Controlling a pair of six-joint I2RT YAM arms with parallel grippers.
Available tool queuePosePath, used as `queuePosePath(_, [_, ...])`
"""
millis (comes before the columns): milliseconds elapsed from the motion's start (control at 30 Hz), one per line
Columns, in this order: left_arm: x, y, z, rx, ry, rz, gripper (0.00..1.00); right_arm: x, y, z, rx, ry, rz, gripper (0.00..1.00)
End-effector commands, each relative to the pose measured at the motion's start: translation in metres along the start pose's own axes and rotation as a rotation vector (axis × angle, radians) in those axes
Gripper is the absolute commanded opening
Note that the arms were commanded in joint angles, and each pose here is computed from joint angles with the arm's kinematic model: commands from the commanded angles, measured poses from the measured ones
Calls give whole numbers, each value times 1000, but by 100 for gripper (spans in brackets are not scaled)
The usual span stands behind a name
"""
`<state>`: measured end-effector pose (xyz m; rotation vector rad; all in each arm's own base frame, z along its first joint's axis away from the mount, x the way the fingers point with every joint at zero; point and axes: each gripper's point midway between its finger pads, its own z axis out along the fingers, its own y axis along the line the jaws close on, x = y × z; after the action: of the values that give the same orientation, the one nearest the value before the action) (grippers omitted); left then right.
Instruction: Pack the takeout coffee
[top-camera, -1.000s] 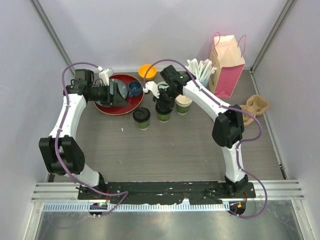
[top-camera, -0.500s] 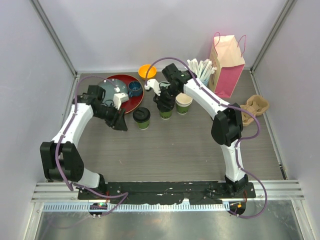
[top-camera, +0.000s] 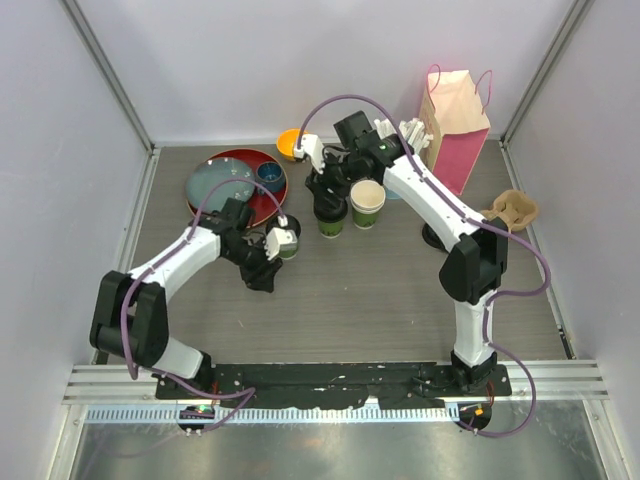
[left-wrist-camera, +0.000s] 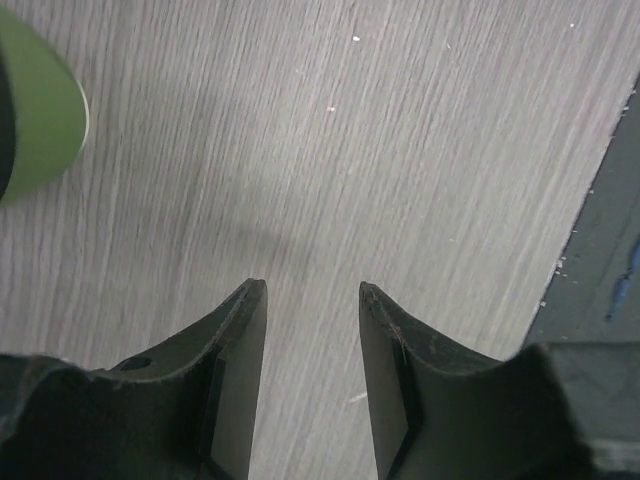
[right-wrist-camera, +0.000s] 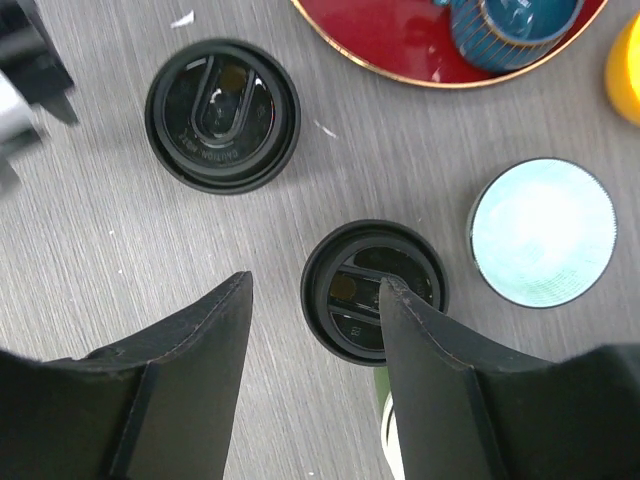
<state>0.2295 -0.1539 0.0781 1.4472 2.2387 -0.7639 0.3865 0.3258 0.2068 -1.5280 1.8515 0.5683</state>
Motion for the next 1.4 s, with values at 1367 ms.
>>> queuePosePath(1367, [-92,38,-20,-143,-99,120,60,56,-209,-254,1091,-261,565,73])
